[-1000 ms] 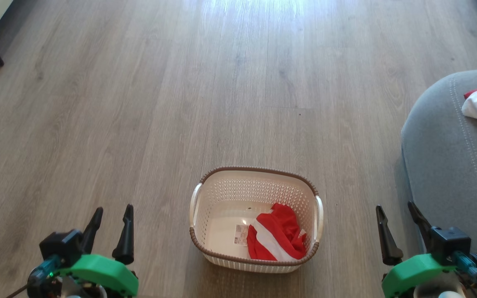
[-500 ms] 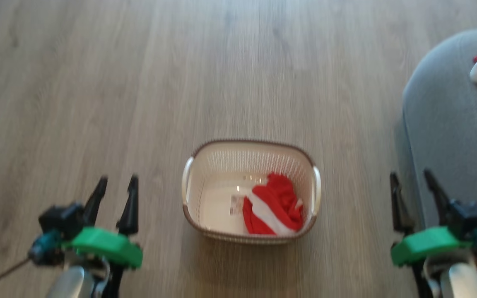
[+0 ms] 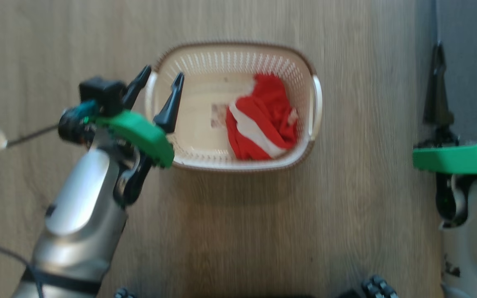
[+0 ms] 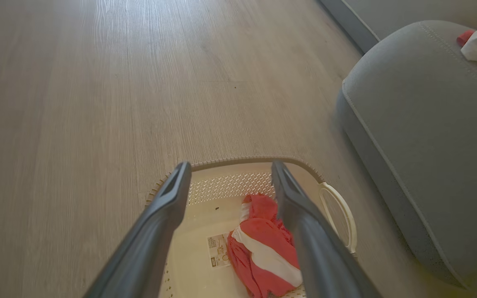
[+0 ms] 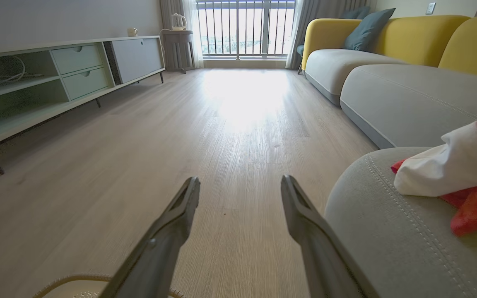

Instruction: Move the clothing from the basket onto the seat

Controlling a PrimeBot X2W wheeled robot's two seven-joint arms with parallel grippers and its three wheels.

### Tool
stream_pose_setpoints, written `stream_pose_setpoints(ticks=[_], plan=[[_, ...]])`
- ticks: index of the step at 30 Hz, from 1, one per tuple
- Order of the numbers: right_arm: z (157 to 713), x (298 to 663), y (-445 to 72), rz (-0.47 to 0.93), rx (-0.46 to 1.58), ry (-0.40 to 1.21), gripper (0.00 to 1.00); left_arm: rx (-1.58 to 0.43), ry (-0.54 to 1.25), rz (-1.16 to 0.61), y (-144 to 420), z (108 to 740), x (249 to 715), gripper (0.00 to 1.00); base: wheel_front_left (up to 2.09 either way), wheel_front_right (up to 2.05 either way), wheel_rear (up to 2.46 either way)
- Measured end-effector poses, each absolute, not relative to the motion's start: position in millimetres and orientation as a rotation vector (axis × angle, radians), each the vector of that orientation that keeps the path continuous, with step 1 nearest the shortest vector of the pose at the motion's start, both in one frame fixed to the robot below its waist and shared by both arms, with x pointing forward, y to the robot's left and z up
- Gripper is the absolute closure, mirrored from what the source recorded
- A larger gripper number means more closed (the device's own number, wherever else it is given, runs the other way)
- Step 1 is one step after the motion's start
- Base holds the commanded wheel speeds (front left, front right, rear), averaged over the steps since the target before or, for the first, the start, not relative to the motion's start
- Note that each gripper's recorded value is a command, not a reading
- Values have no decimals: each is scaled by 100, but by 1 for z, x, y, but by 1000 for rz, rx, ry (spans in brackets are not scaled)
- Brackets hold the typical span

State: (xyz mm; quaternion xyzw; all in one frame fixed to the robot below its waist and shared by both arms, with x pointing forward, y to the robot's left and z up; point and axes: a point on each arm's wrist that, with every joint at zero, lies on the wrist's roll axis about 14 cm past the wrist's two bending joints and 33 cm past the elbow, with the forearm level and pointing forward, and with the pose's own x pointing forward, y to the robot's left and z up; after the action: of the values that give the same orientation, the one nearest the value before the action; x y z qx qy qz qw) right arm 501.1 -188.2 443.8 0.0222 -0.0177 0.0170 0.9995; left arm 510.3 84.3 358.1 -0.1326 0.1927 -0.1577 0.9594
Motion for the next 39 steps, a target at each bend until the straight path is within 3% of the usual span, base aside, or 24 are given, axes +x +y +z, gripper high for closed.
stream_pose_setpoints(ticks=[6, 16, 27, 39], plan=[[413, 520, -194, 29, 48, -12, 0, -273, 617, -398, 39, 276, 526, 0, 0, 0, 0], [374, 504, -227, -51, 39, 96, 0, -204, 915, -537, -23, 185, 510, 0, 0, 0, 0], [371, 484, -257, -131, 31, 133, 0, -185, 1031, -564, -56, 143, 510, 0, 0, 0, 0], [366, 456, -269, -179, 24, 195, 0, -176, 1078, -531, -52, 117, 508, 0, 0, 0, 0]])
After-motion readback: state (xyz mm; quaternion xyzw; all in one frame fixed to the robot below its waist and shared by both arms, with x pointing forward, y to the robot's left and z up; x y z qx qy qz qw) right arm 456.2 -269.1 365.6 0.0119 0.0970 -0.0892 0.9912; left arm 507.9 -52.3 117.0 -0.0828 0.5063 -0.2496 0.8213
